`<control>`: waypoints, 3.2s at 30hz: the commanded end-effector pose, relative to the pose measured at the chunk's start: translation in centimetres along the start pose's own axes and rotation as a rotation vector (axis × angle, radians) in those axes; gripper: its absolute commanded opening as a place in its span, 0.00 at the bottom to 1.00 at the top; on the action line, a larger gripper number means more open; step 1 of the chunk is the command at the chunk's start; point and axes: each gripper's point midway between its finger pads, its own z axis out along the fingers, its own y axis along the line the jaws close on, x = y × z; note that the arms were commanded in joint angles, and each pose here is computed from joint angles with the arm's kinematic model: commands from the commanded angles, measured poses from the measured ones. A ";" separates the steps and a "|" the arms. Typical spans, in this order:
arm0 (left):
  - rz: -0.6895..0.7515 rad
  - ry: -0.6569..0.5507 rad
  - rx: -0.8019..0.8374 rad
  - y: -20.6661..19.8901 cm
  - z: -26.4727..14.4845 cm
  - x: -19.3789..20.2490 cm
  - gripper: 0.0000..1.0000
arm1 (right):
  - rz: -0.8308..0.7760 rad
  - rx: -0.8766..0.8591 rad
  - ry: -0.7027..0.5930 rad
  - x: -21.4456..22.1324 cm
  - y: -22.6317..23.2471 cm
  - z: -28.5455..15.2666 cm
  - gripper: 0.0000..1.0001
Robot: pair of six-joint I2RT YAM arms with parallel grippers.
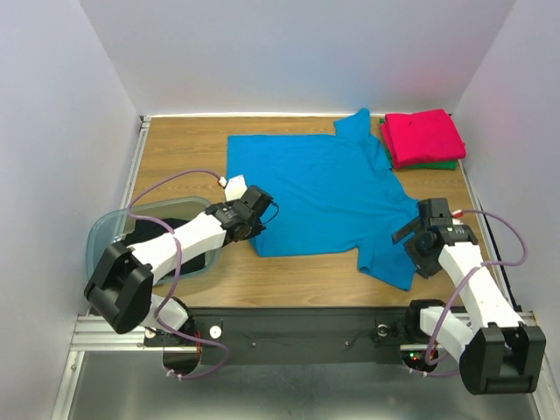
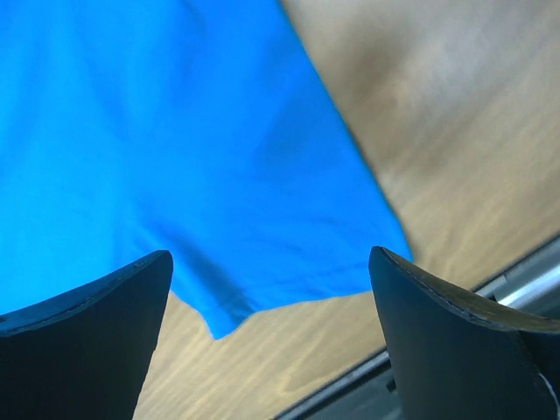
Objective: Fold and stack the t-shirts
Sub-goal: Flatten the tshirt out, then fold the tshirt
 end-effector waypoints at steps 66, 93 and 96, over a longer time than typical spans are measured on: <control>-0.082 -0.074 -0.009 2.3 1.9 -5.0 0.00 | -0.109 0.121 -0.032 -0.6 -0.9 4.3 0.75; -0.088 -0.094 0.013 2.0 0.4 -6.0 0.00 | 0.025 -0.009 0.061 2.5 0.2 4.7 0.01; -0.094 -0.120 0.053 1.5 -1.0 -7.0 0.00 | -0.014 -0.147 -0.050 -1.2 3.6 1.3 0.00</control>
